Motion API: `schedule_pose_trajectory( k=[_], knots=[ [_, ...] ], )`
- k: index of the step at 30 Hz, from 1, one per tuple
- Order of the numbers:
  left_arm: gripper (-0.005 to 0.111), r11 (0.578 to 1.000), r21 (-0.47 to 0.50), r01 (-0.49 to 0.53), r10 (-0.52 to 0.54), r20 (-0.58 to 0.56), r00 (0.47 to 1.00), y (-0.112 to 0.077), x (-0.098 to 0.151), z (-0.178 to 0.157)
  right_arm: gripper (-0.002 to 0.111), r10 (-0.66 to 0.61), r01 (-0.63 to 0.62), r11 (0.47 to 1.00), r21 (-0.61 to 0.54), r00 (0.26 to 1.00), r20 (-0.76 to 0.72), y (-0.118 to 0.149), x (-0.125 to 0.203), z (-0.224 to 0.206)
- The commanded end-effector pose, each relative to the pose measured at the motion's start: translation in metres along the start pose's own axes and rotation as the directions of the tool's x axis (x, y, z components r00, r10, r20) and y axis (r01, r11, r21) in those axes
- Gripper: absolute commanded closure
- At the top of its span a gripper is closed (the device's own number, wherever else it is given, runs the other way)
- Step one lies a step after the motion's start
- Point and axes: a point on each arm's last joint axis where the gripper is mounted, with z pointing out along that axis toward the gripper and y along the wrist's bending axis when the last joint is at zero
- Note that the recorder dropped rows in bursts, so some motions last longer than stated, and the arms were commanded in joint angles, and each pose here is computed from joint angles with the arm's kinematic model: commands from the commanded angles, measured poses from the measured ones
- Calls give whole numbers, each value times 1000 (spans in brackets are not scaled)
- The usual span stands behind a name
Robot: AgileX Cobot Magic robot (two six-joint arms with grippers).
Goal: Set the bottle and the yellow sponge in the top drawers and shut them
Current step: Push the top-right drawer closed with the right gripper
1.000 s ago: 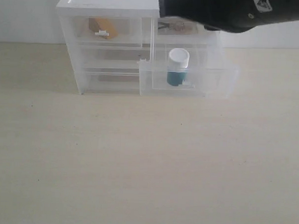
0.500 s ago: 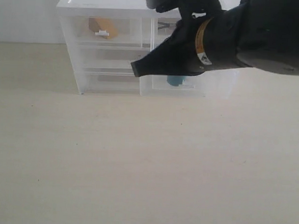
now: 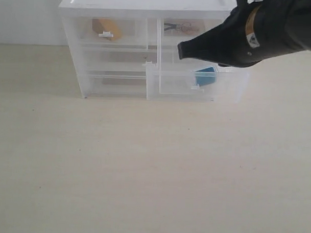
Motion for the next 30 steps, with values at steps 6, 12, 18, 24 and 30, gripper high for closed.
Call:
schedule_pose_trajectory(
  k=[6,12,18,24,30],
  knots=[
    [103,1000,-1,9,-9,6,1000,0,0,-1,106,-88,94,969,-228,996,36,24,41,-38],
    [103,1000,-1,9,-9,6,1000,0,0,-1,106,-172,179,963,-199,984,52,28,50,-17],
    [103,1000,-1,9,-9,6,1000,0,0,-1,106,-185,190,980,-57,979,83,23,42,-2],
    [103,1000,-1,9,-9,4,1000,0,1,-1,106,-212,217,976,-28,970,122,23,39,1],
    [103,1000,-1,9,-9,4,1000,0,1,-1,106,-227,226,974,24,964,140,21,36,6]
  ],
)
